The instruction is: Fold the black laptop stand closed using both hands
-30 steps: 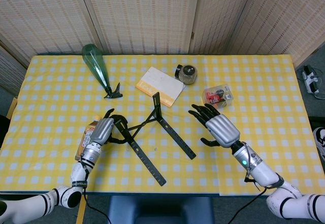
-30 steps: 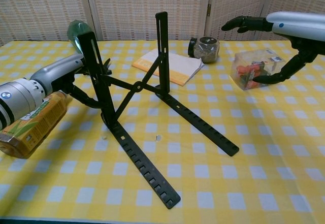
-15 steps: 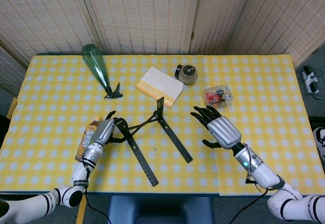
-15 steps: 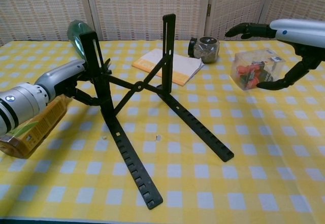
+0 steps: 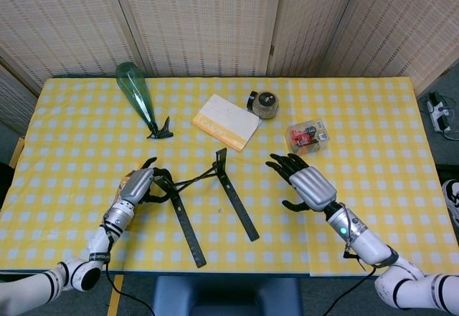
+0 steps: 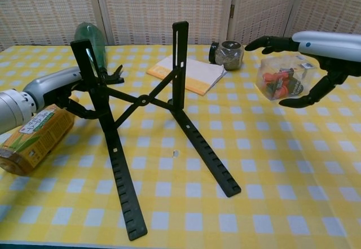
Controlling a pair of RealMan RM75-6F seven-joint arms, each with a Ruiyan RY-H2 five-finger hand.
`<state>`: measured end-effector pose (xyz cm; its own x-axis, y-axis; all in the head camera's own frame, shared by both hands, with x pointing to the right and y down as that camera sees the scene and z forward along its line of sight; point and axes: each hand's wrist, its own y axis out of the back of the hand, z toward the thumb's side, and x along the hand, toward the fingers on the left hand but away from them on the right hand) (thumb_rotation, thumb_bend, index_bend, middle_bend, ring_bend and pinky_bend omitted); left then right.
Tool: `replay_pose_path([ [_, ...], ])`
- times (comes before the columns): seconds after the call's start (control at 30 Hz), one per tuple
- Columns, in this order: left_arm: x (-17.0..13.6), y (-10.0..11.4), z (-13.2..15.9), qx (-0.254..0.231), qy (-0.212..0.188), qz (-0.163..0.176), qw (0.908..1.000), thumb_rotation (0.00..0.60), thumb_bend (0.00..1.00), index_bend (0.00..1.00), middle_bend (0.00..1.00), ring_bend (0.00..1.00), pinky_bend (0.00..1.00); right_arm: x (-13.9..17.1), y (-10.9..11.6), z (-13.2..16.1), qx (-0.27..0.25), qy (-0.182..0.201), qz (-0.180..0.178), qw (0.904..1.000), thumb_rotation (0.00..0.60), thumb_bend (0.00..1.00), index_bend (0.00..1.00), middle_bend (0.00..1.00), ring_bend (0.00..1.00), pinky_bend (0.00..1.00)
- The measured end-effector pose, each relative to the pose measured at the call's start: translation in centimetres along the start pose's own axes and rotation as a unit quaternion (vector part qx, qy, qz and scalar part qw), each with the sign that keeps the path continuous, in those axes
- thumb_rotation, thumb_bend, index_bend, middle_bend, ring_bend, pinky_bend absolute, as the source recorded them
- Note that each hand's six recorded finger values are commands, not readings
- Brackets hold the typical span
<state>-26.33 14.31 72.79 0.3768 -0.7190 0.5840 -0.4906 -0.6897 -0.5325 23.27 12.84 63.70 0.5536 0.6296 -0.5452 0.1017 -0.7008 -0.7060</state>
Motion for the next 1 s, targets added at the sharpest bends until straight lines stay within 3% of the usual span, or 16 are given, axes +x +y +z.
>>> replay_pose_path([
  [0.23, -0.4, 0.1, 0.1, -0.007, -0.002, -0.008, 0.9999, 0.6, 0.63, 0.54, 0.54, 0.43, 0.07, -2.0, -0.7, 1.1, -0.125, 0.003, 0.034, 0.9916, 0.6, 0.32, 0.0, 0.0, 0.05, 0.02],
  [0.53, -0.1, 0.5, 0.3, -0.018, 0.007, -0.002, 0.9998, 0.6, 0.63, 0.51, 0.54, 0.43, 0.07, -7.9, -1.4, 4.4, -0.28, 0.025, 0.082, 0.9561, 0.6, 0.32, 0.0, 0.0, 0.03, 0.01],
  [0.73, -0.2, 0.9, 0.1, -0.021, 0.014, -0.002, 0.9997, 0.6, 0.63, 0.51, 0.54, 0.43, 0.07, -10.9, -1.3, 6.3, -0.314, 0.04, 0.082, 0.945, 0.6, 0.32, 0.0, 0.0, 0.04, 0.01],
  [1.0, -0.6, 0.9, -0.7, -0.024, 0.021, -0.007, 0.9995, 0.6, 0.62, 0.5, 0.54, 0.42, 0.06, -10.2, -1.0, 4.9, -0.317, 0.028, 0.075, 0.9451, 0.6, 0.32, 0.0, 0.0, 0.05, 0.01],
])
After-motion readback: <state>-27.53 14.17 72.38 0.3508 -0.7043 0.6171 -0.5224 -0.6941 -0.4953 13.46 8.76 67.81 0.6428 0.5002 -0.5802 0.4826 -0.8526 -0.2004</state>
